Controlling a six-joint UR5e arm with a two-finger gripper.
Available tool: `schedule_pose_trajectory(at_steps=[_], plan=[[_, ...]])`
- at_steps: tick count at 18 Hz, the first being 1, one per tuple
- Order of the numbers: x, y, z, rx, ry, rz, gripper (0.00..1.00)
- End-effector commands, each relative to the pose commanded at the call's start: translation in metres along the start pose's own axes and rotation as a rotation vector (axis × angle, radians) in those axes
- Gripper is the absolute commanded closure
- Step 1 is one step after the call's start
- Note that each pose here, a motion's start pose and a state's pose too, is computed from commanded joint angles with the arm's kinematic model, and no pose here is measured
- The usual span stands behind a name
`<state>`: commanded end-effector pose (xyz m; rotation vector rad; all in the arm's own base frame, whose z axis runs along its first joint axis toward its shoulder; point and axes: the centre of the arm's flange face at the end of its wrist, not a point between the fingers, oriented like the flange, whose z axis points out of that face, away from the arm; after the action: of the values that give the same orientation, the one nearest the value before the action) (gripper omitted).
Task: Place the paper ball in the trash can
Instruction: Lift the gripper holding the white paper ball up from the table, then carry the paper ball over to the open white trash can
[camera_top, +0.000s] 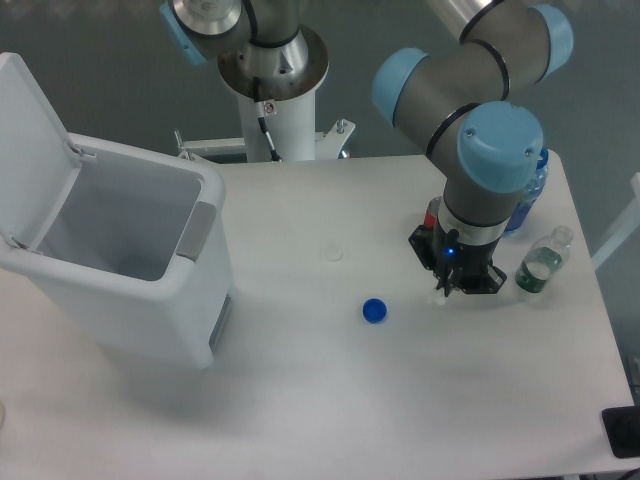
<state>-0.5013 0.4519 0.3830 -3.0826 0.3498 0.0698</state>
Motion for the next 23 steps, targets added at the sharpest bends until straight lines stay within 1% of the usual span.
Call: schedule_pose_trajectory(at_steps=[2, 4, 6, 9, 10, 12, 15, 18, 20, 23], plan=[[0.004, -0.003, -0.001, 0.005, 0.015, 0.001, 1.00], [0.013, -0.003, -0.011, -0.001, 0.029, 0.006, 1.00], [0.022, -0.006, -0.022, 0.006, 0.028, 0.001, 1.00], [0.053, -0.008, -0.052, 0.095, 0.050, -0.058, 1.00], [0.068, -0.009, -0.068, 0.130, 0.041, -0.058, 1.00], [0.096, -0.020, -0.095, 0.180, 0.034, -0.045, 1.00], [0.132, -0.037, -0.132, 0.224, 0.005, -0.069, 1.00], [0.163, -0.057, -0.152, 0.260, -0.001, -0.069, 1.00], [0.176, -0.069, -0.158, 0.298, 0.017, -0.052, 1.00], [0.203, -0.082, -0.175, 0.372, 0.036, -0.027, 1.00]])
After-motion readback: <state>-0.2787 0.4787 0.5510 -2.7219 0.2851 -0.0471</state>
